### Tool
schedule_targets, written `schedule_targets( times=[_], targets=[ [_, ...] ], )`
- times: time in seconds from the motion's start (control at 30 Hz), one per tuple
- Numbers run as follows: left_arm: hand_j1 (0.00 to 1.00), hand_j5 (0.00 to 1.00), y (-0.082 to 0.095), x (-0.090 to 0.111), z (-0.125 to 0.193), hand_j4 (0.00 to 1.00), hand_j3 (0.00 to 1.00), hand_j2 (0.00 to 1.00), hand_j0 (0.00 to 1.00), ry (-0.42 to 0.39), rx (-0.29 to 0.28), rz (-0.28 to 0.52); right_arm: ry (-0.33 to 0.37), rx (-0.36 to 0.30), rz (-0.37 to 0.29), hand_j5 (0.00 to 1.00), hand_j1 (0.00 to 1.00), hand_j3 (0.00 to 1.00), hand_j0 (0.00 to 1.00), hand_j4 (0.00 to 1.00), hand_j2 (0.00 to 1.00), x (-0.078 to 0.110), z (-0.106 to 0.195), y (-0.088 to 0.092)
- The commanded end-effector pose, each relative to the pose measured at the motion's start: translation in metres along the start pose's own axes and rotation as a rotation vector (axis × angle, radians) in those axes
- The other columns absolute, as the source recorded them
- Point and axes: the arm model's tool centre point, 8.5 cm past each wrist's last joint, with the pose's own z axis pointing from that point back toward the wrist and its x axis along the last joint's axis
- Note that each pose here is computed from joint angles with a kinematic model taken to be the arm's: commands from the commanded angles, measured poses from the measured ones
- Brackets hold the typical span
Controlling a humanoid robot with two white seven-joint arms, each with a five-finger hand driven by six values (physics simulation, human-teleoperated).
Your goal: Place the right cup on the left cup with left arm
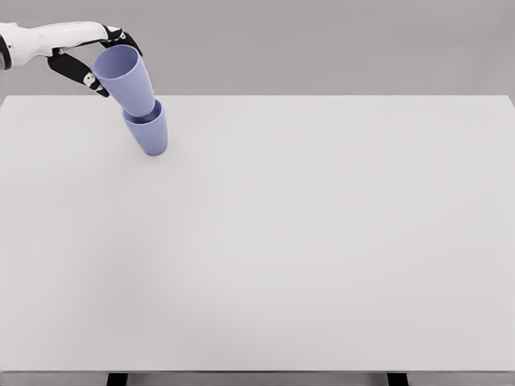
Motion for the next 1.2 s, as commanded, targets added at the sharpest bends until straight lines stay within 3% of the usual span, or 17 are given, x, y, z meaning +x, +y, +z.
schedule_targets(
  times=[0.0,0.93,1.17],
  targets=[
    [0.61,0.61,-0.001,-0.001,-0.005,0.61,0.61,0.61,0.61,0.005,0.005,0.014,0.0,0.001,0.0,1.0,1.0,1.0,1.0,1.0,1.0,0.0,0.0,0.0],
    [0.61,0.61,-0.01,-0.006,-0.01,0.61,0.61,0.61,0.61,0.021,-0.007,0.028,0.002,0.001,0.0,1.0,1.0,1.0,1.0,1.0,1.0,-0.001,0.0,0.0],
    [0.61,0.61,-0.011,-0.016,-0.004,0.61,0.61,0.61,0.61,0.056,-0.002,0.042,0.0,-0.001,0.0,1.0,1.0,1.0,1.0,1.0,1.0,0.0,0.0,0.0]
  ],
)
